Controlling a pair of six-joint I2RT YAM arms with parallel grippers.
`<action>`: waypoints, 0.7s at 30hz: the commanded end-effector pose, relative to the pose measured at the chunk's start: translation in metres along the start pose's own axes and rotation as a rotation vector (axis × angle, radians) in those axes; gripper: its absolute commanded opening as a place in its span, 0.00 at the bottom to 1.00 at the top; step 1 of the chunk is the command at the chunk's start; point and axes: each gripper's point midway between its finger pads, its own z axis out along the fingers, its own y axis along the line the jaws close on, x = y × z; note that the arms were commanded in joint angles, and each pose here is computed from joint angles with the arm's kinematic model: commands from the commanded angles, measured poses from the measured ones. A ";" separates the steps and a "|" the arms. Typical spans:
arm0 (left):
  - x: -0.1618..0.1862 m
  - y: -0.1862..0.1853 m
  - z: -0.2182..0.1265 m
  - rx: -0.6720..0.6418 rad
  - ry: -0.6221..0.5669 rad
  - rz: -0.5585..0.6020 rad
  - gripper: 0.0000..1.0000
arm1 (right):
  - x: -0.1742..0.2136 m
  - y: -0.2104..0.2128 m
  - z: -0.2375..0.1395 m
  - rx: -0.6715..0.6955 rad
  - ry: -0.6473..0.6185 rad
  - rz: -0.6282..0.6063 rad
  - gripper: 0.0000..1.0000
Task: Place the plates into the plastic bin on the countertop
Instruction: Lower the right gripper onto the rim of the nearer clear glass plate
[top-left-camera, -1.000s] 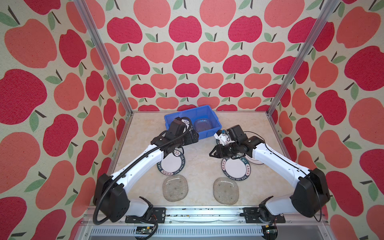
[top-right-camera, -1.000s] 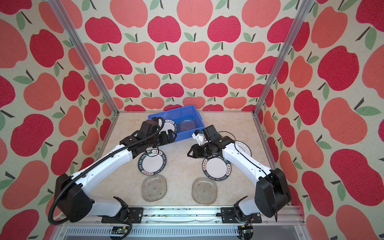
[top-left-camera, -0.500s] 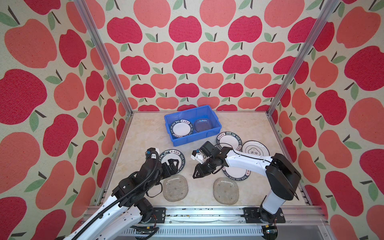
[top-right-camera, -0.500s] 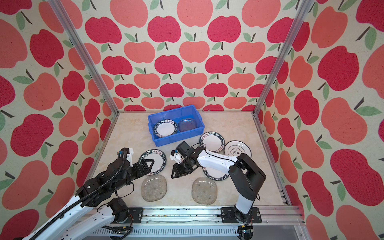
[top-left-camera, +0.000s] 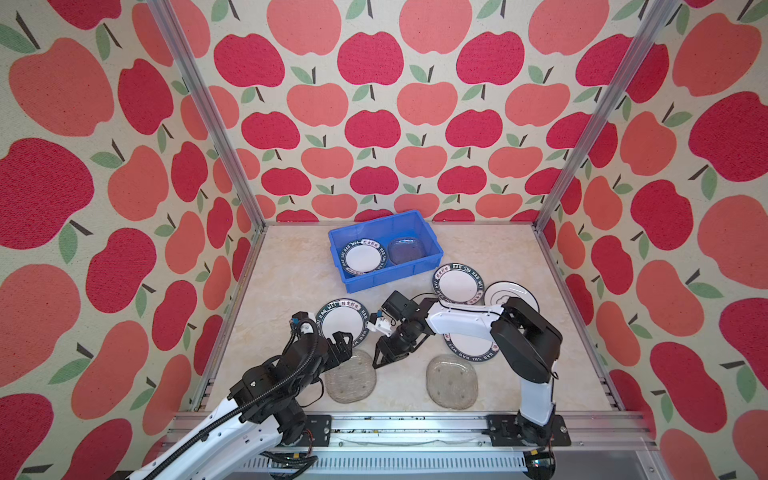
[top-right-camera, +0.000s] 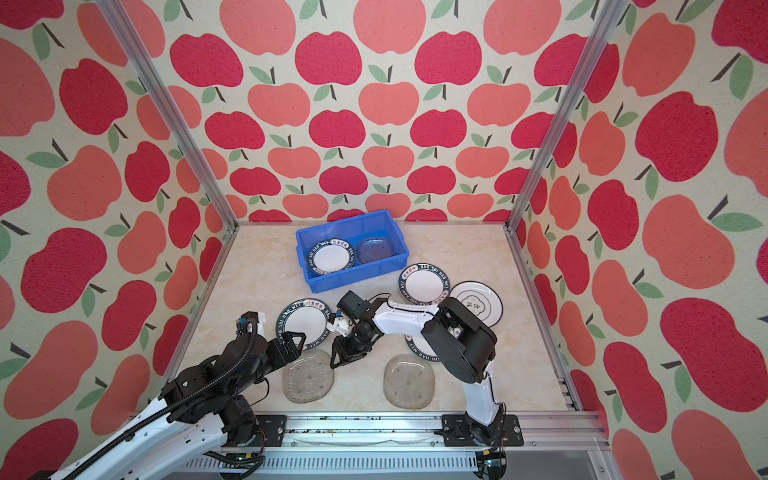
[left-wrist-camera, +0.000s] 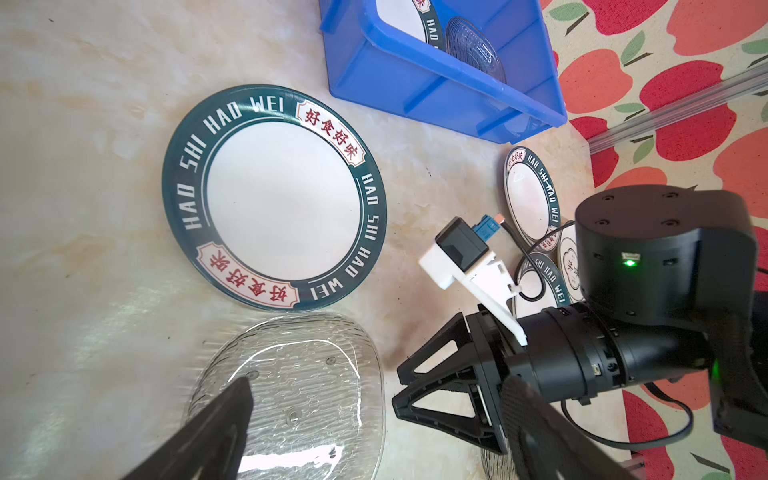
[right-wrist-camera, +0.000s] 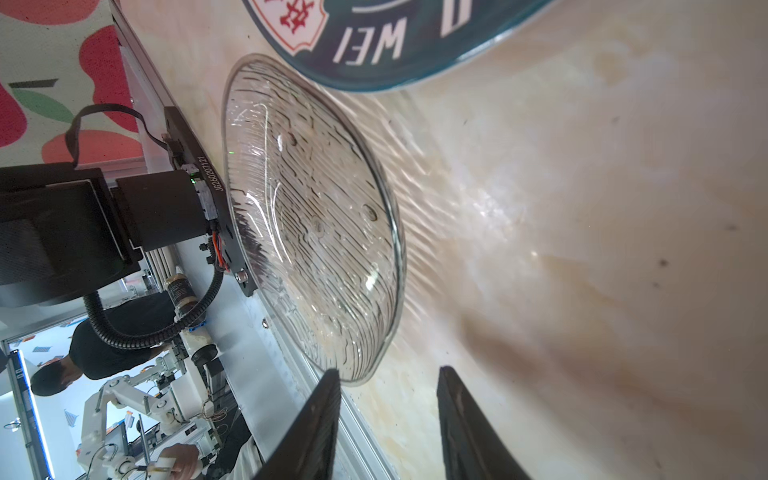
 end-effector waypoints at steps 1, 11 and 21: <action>0.003 0.012 0.001 -0.039 -0.009 -0.015 0.95 | -0.006 0.014 0.004 -0.047 0.008 -0.039 0.40; 0.004 0.015 0.000 -0.058 -0.010 0.001 0.95 | -0.004 0.008 0.026 -0.037 0.075 -0.015 0.30; 0.002 0.016 -0.002 -0.071 -0.012 0.013 0.95 | -0.004 0.004 0.030 -0.032 0.088 -0.005 0.18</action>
